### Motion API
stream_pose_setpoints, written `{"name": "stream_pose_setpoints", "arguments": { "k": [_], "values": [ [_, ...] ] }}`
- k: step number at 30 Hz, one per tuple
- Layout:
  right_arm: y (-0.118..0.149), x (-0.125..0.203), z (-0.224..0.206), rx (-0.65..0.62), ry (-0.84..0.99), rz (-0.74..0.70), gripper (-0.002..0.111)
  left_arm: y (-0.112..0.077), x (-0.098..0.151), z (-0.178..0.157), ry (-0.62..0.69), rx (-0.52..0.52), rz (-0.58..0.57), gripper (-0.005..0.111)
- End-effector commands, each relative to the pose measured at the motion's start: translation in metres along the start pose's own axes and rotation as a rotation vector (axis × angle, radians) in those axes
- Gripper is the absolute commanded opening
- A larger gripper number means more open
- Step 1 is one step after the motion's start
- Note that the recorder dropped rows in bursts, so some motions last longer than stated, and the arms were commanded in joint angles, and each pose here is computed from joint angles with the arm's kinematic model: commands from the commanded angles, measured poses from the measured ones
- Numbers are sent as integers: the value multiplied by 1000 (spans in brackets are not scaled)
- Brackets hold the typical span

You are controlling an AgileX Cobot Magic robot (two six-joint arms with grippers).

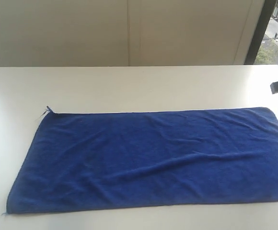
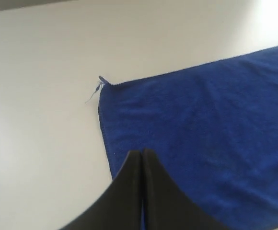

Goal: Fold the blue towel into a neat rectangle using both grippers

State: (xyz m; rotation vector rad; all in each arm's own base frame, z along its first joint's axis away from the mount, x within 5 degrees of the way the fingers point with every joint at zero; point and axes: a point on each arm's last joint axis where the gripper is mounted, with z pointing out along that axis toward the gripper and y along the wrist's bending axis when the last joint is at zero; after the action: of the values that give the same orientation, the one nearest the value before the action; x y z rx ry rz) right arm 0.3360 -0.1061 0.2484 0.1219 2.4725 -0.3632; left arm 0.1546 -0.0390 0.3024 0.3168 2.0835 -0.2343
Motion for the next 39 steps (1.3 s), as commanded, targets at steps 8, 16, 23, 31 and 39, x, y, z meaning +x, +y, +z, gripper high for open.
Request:
{"name": "stream_pose_setpoints", "arguments": {
  "k": [8,16,23,31,39],
  "values": [
    [2,23,-66,-23,-146,94,0,-13,10,-81,-302,-34,77,0],
    [11,55,-70,-55,-127,138,0,-9,107,-39,-170,-29,-164,0],
    [29,66,-64,-99,-137,92,0,-1,162,-9,-111,-107,-27,0],
    [31,65,-60,-114,-133,128,0,0,160,-10,-128,-110,-59,0],
    [36,67,-33,-137,-2,135,0,0,160,-10,-132,-106,-119,0]
  ]
}}
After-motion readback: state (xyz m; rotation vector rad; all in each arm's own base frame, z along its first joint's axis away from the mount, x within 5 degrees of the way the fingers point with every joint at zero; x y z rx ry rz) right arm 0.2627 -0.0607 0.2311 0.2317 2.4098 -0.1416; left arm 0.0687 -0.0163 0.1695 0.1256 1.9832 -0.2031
